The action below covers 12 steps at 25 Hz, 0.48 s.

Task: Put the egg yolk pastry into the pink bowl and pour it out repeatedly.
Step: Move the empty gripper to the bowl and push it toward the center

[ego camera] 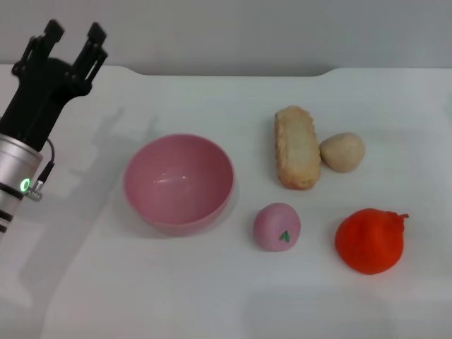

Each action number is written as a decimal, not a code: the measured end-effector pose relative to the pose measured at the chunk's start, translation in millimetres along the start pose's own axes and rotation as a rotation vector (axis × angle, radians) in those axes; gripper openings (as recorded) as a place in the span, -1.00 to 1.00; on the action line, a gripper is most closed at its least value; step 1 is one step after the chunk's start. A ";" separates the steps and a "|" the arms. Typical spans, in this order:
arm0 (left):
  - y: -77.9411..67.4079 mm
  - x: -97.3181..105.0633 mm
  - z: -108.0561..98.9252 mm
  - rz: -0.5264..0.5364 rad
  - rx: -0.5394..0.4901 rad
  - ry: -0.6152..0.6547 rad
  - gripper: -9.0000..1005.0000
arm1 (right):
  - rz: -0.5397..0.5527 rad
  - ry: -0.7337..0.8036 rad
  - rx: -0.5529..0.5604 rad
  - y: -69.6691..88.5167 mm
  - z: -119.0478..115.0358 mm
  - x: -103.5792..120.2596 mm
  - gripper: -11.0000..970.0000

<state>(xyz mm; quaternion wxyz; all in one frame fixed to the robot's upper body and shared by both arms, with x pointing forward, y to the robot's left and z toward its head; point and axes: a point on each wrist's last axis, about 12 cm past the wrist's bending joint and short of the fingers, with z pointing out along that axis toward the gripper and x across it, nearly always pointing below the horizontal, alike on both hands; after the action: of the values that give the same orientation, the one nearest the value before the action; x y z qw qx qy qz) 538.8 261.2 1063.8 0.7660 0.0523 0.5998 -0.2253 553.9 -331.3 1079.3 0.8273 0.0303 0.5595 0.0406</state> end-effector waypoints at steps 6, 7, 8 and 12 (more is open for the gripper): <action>-1.1 -16.5 32.5 -0.042 0.184 0.024 0.50 | -0.002 0.005 -0.032 4.9 3.2 0.5 0.71; -0.2 -21.2 40.7 -0.064 0.226 0.039 0.50 | -0.002 0.007 -0.037 5.8 3.5 0.8 0.71; 1.3 -25.7 47.3 -0.076 0.251 0.045 0.50 | -0.003 0.010 -0.041 6.3 3.8 1.2 0.71; 4.5 -51.2 76.2 -0.165 0.401 0.107 0.50 | -0.002 0.030 -0.043 7.5 4.1 3.8 0.71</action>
<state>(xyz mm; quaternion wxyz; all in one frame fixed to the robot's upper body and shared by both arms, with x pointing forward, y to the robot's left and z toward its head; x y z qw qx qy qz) 599.7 253.0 1132.2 0.6864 0.1662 0.5848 -0.3990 558.9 -323.5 1078.0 0.8192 0.0116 0.5710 0.0522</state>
